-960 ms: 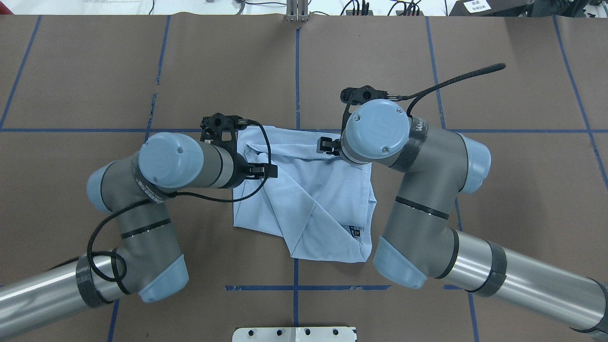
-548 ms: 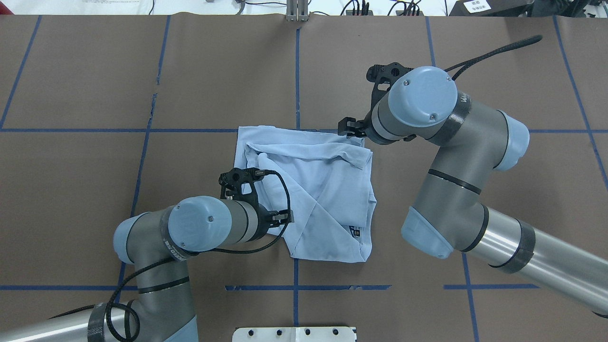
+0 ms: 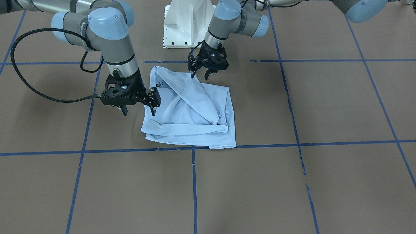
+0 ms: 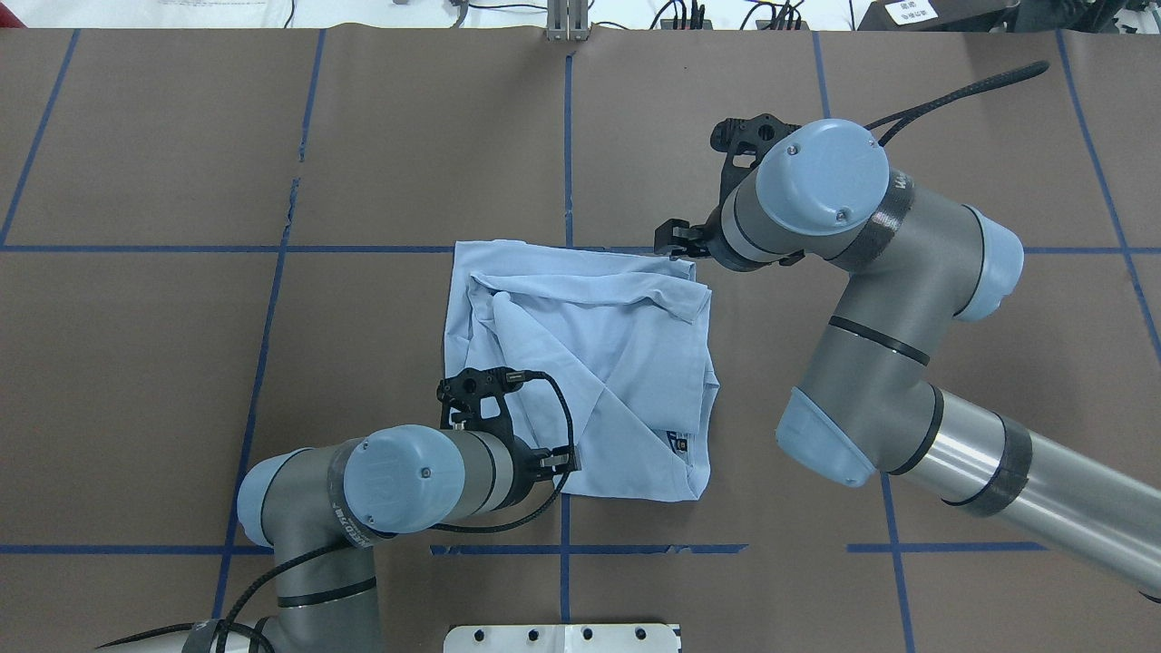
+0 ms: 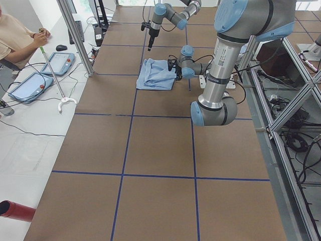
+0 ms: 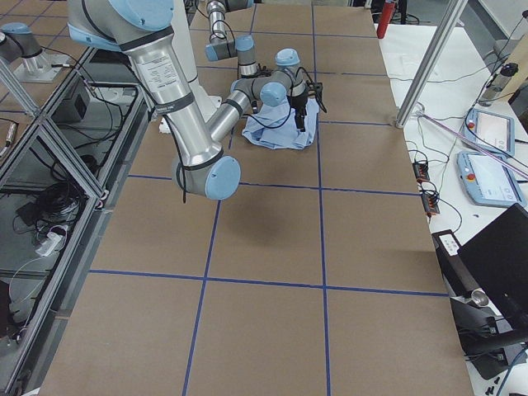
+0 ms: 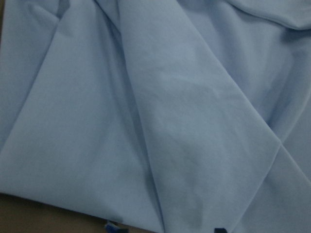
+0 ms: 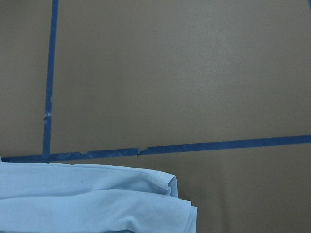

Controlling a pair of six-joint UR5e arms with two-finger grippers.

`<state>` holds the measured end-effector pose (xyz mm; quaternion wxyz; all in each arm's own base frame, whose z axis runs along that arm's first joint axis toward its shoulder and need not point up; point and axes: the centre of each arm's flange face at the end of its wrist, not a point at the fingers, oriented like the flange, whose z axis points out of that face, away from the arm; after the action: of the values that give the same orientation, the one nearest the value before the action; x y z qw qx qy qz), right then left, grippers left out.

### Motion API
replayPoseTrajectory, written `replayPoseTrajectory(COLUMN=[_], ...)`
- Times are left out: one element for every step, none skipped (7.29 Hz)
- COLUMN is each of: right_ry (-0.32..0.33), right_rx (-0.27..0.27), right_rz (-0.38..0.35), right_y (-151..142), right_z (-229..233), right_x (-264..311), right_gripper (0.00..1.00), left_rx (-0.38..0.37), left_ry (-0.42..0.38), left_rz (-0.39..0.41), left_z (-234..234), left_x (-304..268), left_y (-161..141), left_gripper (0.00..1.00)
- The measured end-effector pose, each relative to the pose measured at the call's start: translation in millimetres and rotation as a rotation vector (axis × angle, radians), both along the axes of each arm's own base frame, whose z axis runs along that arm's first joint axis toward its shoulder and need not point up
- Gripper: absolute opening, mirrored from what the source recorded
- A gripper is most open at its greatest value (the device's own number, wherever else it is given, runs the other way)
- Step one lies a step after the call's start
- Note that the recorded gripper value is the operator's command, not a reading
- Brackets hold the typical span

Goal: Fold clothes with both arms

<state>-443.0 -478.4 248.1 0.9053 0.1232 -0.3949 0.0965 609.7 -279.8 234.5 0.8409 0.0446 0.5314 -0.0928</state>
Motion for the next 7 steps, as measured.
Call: replayPoseTrajectory(right_ry=[0.001, 0.001, 0.001, 0.001, 0.002, 0.002, 0.003], right_rx=[-0.001, -0.001, -0.001, -0.001, -0.001, 0.0, -0.001], right_rz=[0.0, 0.0, 0.0, 0.0, 0.001, 0.001, 0.001], right_y=[0.1, 0.2, 0.3, 0.3, 0.3, 0.3, 0.4], right_z=[0.6, 0.9, 1.0, 1.5, 1.7, 1.7, 2.2], right_x=[0.2, 0.4, 0.5, 0.6, 0.8, 0.9, 0.9], right_gripper=[1.0, 1.0, 1.0, 1.0, 1.0, 1.0, 1.0], left_rx=[-0.006, -0.008, -0.01, -0.012, -0.017, -0.025, -0.029], left_ry=[0.002, 0.004, 0.007, 0.011, 0.013, 0.014, 0.014], left_rz=[0.004, 0.006, 0.006, 0.006, 0.004, 0.001, -0.001], left_z=[-0.4, -0.9, -2.6, -5.3, -6.1, -5.6, -5.0], left_x=[2.4, 3.5, 4.5, 6.1, 8.0, 9.4, 10.2], left_y=[4.9, 6.9, 7.5, 7.8, 7.8, 7.8, 7.8], left_gripper=[0.57, 0.57, 0.57, 0.56, 0.55, 0.55, 0.55])
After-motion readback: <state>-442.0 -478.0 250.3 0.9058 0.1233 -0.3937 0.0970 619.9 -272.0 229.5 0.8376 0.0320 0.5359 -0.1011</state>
